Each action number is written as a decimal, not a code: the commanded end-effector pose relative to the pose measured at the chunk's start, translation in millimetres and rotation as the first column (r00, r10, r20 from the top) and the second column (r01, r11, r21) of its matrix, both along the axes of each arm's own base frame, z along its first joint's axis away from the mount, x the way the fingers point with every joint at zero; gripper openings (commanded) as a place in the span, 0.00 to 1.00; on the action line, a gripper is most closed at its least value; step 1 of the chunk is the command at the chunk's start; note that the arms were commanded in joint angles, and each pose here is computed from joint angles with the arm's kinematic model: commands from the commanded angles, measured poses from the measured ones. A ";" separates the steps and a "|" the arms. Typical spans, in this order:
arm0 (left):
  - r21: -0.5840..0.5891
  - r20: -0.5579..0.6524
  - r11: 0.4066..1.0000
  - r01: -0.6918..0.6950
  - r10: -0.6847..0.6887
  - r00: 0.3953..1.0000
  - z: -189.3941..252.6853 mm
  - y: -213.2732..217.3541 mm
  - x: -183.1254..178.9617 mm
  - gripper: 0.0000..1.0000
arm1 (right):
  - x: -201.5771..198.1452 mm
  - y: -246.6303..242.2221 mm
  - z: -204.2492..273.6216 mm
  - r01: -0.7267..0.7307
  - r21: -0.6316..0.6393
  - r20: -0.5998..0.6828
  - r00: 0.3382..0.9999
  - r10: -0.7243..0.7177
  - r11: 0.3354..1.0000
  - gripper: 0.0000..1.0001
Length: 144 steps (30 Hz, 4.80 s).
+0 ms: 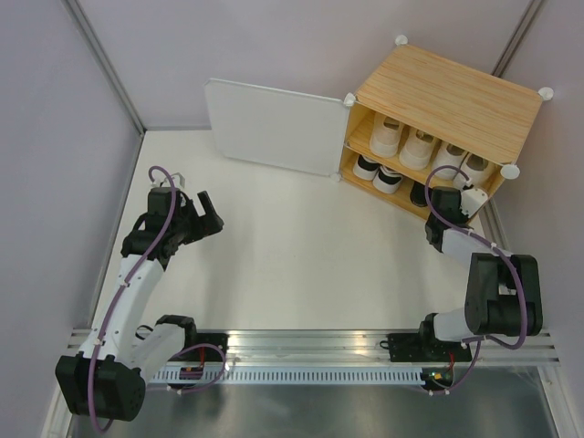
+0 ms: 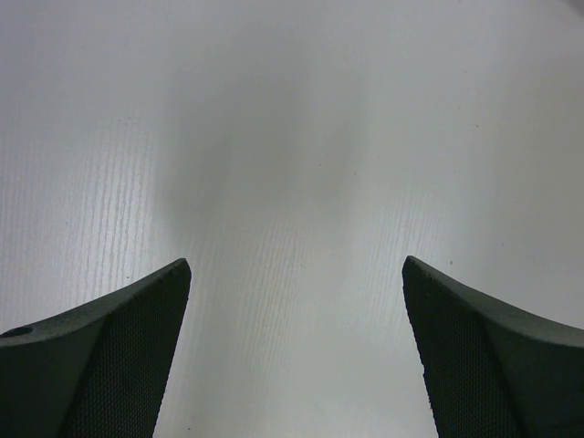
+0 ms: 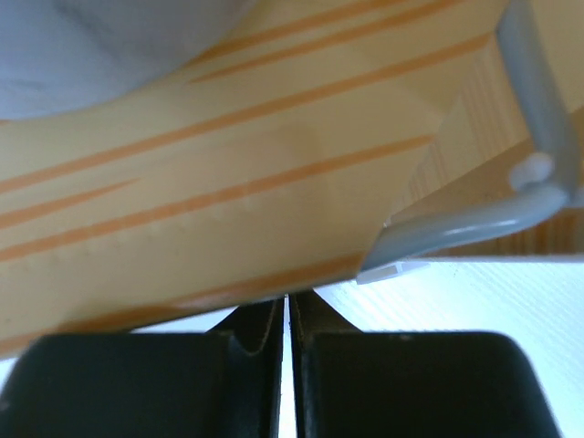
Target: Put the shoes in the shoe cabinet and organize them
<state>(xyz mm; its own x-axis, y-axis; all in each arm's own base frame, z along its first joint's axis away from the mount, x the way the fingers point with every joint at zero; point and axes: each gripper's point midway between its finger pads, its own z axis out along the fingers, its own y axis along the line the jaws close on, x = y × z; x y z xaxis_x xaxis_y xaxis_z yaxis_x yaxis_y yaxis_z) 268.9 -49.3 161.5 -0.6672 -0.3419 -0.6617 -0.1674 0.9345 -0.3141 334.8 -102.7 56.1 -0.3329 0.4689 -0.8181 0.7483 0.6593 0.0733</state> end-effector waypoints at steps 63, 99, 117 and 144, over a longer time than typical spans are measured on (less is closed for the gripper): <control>0.049 0.055 0.999 -0.003 0.000 0.998 8.4 7.2 5.6 1.00 | 15.9 -17.0 48.8 -0.036 -0.019 0.198 0.979 0.039 0.999 0.25; -0.031 0.226 0.995 0.097 -0.088 0.970 103.4 -15.4 15.8 1.00 | -94.6 126.5 331.6 -0.646 -0.144 0.532 0.588 0.609 0.750 0.98; 0.027 0.381 0.999 0.038 -0.045 0.924 215.7 -8.9 100.6 1.00 | -121.3 192.5 312.6 -0.838 -0.296 0.495 0.276 0.823 0.459 0.98; 0.026 0.744 1.000 0.019 -0.031 0.668 247.3 13.8 334.7 1.00 | -123.5 242.9 248.5 -0.957 -0.230 0.456 0.056 0.888 0.178 0.97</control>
